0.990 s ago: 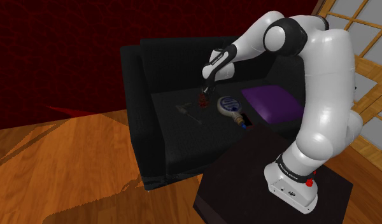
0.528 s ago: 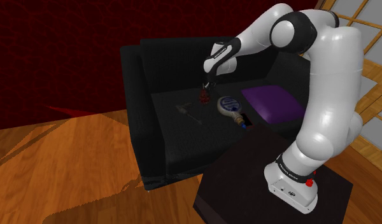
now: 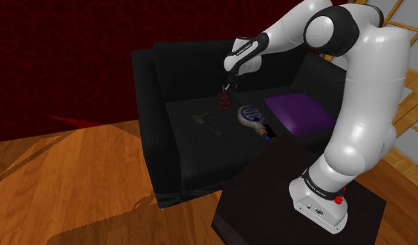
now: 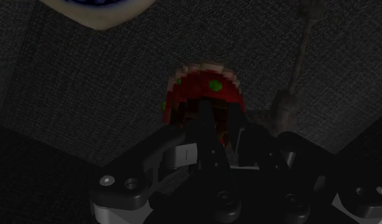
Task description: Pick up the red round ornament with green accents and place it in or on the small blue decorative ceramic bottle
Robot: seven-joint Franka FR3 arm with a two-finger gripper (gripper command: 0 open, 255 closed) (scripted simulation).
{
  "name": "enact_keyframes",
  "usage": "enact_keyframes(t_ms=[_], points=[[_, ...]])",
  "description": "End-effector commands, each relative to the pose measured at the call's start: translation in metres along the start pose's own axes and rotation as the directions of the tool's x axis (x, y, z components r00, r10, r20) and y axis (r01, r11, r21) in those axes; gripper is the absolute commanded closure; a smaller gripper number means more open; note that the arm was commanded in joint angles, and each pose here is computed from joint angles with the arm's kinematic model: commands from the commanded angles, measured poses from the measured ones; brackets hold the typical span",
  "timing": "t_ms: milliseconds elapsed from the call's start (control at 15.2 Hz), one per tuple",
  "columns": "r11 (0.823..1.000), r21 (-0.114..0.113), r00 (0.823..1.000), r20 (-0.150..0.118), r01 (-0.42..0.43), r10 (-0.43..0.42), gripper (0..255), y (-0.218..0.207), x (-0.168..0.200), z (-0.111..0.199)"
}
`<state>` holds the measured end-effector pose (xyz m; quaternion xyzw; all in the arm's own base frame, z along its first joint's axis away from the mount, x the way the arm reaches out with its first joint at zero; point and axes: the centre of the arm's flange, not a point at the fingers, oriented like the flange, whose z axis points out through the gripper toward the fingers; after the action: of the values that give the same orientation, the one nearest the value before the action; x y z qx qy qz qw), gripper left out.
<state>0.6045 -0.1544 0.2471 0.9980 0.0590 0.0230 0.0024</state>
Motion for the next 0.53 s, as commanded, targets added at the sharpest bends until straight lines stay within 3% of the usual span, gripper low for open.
enact_keyframes(t_ms=[0,462], points=[[1.000,0.000,1.000,0.000,0.000,0.000,255,0.001,0.000,-0.012],[1.000,0.000,1.000,0.000,0.000,0.000,255,0.001,0.001,-0.048]])
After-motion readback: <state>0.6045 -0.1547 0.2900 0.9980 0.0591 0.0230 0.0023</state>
